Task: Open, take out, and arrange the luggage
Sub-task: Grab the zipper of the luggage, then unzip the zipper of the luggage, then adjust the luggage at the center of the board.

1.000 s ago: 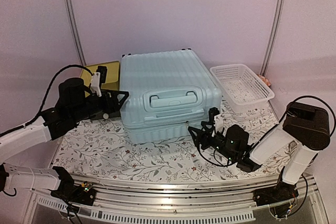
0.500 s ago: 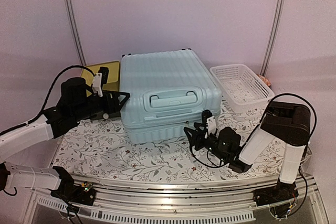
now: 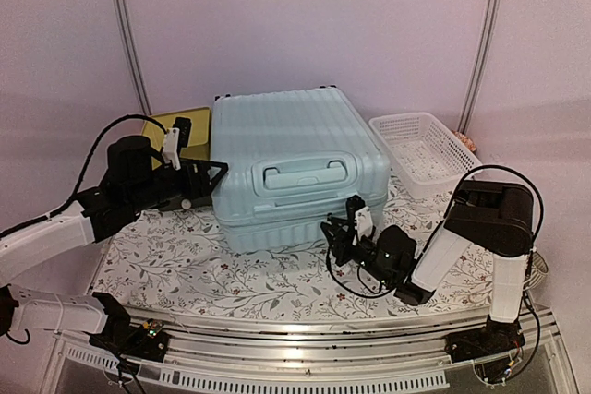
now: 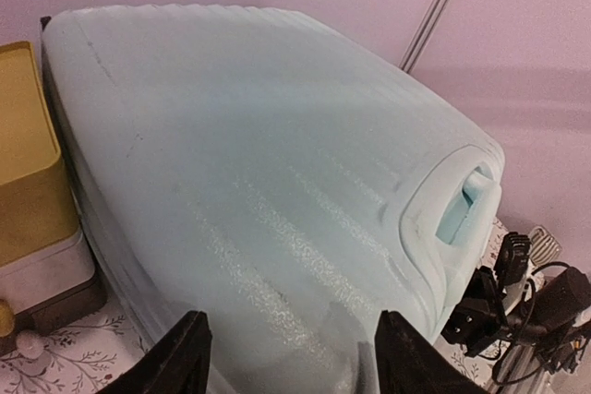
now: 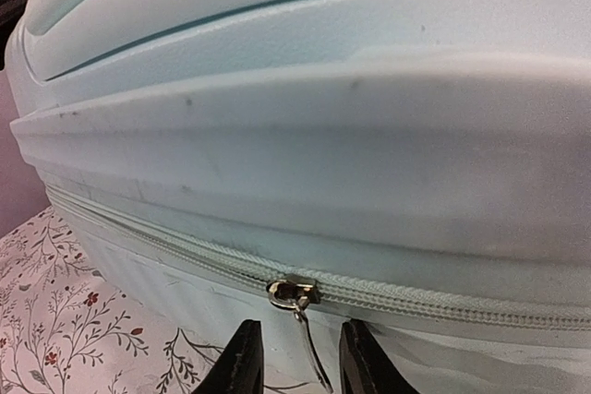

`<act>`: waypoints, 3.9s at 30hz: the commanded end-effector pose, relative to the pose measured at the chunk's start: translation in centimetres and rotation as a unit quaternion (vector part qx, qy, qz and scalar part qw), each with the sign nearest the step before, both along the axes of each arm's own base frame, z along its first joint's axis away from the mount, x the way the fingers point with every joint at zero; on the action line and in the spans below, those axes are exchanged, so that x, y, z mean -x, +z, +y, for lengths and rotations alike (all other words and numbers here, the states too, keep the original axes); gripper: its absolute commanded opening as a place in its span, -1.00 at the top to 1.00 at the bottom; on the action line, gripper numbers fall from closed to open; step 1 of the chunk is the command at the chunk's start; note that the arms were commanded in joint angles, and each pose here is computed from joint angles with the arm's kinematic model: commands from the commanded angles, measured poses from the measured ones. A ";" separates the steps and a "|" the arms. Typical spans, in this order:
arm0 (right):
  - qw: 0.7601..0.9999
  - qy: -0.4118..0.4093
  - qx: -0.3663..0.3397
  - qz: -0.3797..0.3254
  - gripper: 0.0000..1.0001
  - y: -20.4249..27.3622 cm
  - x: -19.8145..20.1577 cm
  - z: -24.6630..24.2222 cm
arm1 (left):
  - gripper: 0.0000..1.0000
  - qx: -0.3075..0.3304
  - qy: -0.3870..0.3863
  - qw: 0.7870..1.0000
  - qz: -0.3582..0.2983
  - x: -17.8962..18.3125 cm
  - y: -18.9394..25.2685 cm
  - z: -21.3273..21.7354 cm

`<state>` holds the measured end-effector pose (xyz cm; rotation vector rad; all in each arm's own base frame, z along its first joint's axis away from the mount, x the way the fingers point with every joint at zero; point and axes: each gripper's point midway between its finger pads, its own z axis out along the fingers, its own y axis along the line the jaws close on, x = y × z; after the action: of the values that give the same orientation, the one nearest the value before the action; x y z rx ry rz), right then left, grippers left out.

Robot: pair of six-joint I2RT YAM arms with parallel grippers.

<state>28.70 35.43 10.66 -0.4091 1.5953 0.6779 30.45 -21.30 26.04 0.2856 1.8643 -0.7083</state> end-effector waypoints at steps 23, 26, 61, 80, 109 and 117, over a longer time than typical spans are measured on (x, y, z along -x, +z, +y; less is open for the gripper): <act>0.999 -0.037 0.028 0.005 0.97 1.0 -0.2 -3.0 | -0.58 -0.031 0.021 0.998 0.040 -2.3 -4.0 -0.1; 0.998 -0.045 0.028 0.014 0.97 0.8 -0.2 -4.6 | -0.58 -0.043 0.032 0.997 0.061 -3.0 -5.9 0.1; 0.969 -0.206 -0.041 0.131 0.68 0.7 -2.5 -19.5 | -0.55 -0.037 0.041 0.998 0.040 -1.9 -3.1 1.6; 0.989 -0.136 0.000 0.064 -0.92 6.8 -1.4 -18.2 | -0.96 -0.034 0.062 0.997 0.043 -1.6 -2.0 2.5; 0.981 -0.045 0.039 0.185 -0.98 13.9 -8.1 -12.0 | -0.96 -0.025 0.020 0.996 0.080 -2.6 -3.5 0.1; 0.977 -0.038 0.038 0.207 -0.97 13.4 -10.1 -11.7 | -0.97 -0.035 0.031 0.995 0.085 -3.9 -4.4 0.3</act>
<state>37.58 23.72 24.76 -0.2857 1.9810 0.6545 33.74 -21.60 24.45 0.2154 1.9659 -0.6944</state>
